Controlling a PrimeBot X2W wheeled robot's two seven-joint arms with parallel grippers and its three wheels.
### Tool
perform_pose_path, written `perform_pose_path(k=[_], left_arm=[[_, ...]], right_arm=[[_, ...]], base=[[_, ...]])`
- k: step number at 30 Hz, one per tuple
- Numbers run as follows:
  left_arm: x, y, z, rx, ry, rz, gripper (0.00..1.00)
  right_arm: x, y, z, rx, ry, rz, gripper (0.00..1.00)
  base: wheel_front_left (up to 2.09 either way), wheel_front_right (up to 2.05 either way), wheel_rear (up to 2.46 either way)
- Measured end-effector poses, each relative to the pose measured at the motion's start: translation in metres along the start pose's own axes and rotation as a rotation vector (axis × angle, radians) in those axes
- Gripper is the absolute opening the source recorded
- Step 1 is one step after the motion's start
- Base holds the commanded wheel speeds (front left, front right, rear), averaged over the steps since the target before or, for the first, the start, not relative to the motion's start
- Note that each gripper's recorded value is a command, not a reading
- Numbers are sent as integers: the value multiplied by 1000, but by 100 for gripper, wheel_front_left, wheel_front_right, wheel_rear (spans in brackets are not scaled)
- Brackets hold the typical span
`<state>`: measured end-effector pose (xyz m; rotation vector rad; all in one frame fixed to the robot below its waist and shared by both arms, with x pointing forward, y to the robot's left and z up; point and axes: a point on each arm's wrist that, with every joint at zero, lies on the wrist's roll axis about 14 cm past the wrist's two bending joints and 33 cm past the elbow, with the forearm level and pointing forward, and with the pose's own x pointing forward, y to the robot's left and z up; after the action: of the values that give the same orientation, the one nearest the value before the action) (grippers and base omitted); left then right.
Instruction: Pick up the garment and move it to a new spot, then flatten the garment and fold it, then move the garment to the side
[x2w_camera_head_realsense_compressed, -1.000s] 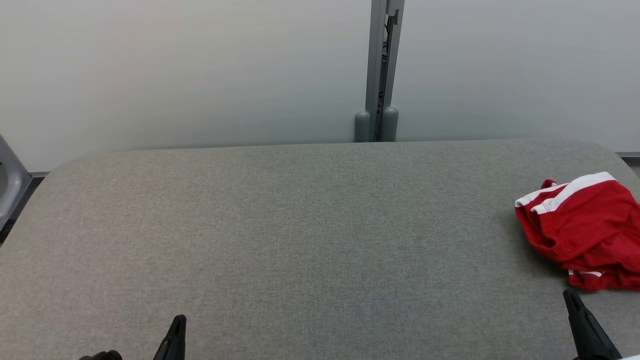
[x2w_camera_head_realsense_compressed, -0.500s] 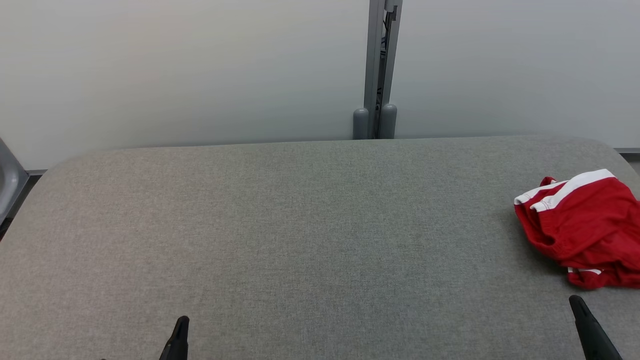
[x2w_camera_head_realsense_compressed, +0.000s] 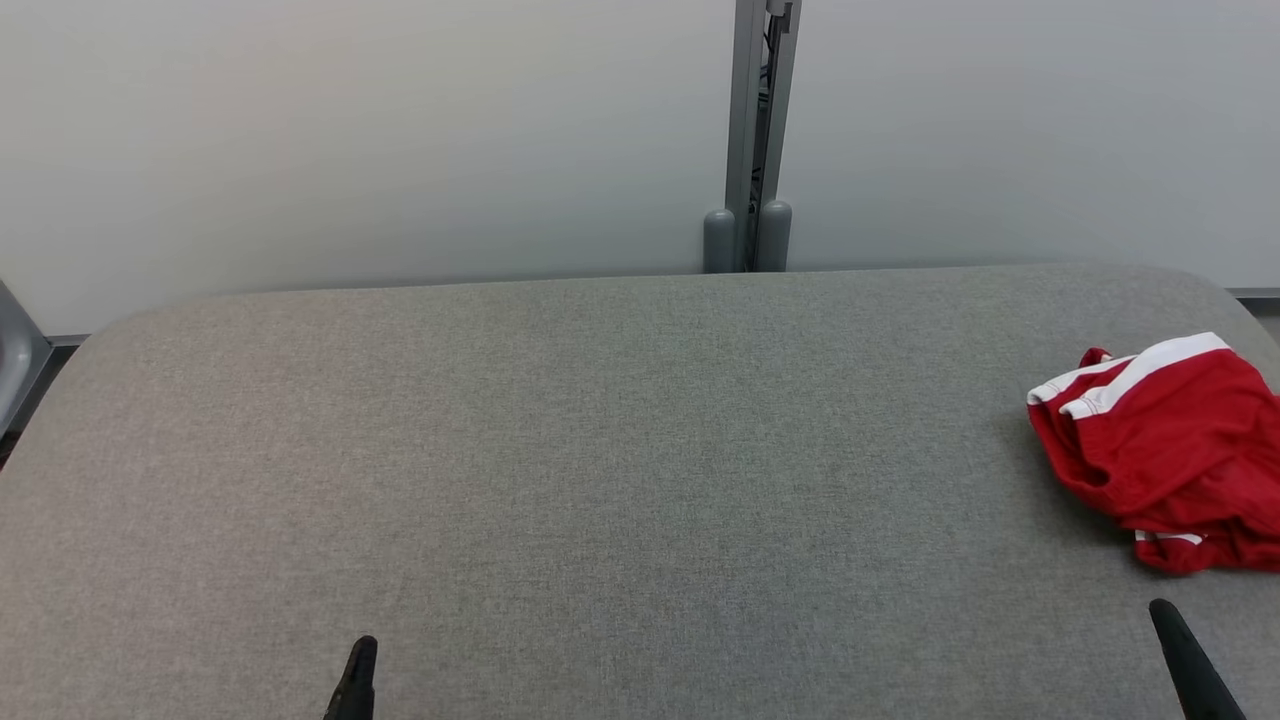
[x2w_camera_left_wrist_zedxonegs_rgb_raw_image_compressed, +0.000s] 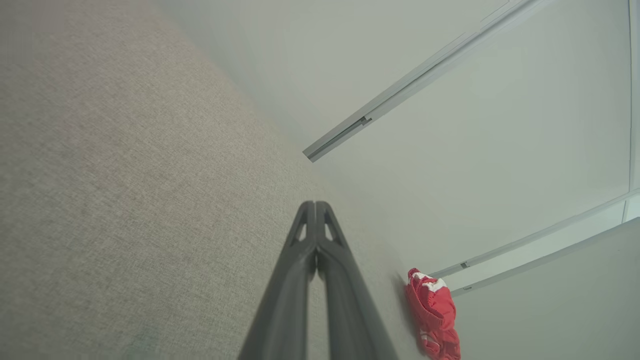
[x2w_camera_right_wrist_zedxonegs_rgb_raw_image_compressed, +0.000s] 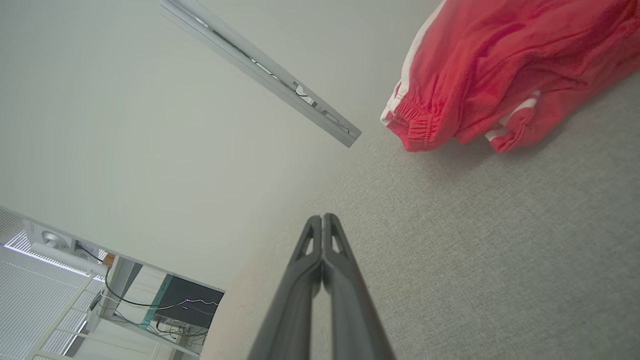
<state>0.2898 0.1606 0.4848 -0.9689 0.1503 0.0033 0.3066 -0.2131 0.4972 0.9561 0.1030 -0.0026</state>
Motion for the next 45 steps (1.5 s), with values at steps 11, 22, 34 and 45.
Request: perform_pose_path(k=[11,22,34,45], left_arm=[[-4,-3,0,-124,-7,-12,0],[-5,-8,3,-224,-23,-28,0],[-7,-12,7,-329,-44,-46,0],[-9,-13,12,-411,-65,-57,0]], right_arm=[[-4,-2,2,124,-4,2,0],[-8,-2,4,224,-7,9,0],[-12,-3,8,328,-16,20,0],[-16,-2,10,417,-19,33,0]], base=[[0,0,0],[0,0,0],[0,0,0],[0,0,0]])
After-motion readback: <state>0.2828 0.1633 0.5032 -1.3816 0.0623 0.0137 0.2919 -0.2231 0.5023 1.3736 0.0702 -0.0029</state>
